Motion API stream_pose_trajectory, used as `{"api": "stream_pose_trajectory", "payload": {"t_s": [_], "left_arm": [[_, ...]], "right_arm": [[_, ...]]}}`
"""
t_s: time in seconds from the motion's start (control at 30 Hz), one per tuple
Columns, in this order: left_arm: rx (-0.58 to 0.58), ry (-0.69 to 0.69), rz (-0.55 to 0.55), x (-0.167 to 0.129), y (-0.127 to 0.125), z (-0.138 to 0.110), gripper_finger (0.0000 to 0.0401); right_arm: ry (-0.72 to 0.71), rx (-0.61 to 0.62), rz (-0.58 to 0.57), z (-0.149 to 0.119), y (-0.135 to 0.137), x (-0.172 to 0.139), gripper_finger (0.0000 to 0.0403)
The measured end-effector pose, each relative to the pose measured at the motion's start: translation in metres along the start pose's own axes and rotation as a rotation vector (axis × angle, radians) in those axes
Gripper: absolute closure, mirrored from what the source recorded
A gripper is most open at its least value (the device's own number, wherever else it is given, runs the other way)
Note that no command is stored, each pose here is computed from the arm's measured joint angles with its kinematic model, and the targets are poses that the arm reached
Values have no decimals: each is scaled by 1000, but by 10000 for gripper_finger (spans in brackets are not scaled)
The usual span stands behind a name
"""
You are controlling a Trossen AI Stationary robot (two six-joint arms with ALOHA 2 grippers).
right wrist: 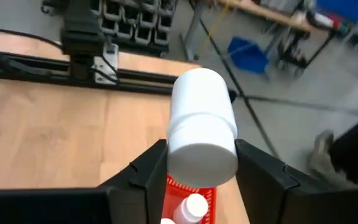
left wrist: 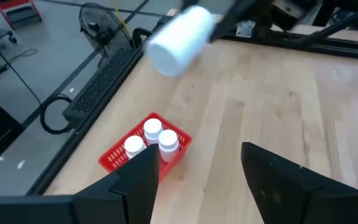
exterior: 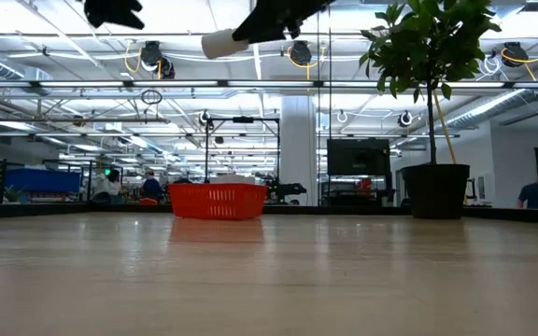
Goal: Pick and place pill bottles into a basket
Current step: Put the white pill bottle into the orange basket
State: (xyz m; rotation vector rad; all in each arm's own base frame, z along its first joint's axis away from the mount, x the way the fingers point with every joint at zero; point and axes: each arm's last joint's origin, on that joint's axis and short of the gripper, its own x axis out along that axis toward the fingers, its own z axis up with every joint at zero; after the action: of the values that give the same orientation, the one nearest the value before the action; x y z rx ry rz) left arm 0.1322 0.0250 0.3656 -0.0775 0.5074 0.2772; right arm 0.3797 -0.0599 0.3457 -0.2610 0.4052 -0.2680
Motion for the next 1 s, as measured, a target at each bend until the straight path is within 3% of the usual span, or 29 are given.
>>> {"api": "stream_pose_trajectory", "payload": {"t_s": [0.2,0.53,0.77,0.9,1.0], "left_arm": [[-57,-85,-33,9,0,-37,184],[-142,-71,8,35,0,-78,181],[-150,-87,7,48,-1,-87,189],[-142,-121,19,53,-1,-87,187],[-128,-131,53,57,-1,-86,186]], "right_arm": [[153,97,67,13,-29,22,255],[521,106,93,-8,-53,65,255],[684,100,109,-32,-52,76,255],[714,33,47,-29,-40,73,255],[717,24,117,-21,-24,63,255]]}}
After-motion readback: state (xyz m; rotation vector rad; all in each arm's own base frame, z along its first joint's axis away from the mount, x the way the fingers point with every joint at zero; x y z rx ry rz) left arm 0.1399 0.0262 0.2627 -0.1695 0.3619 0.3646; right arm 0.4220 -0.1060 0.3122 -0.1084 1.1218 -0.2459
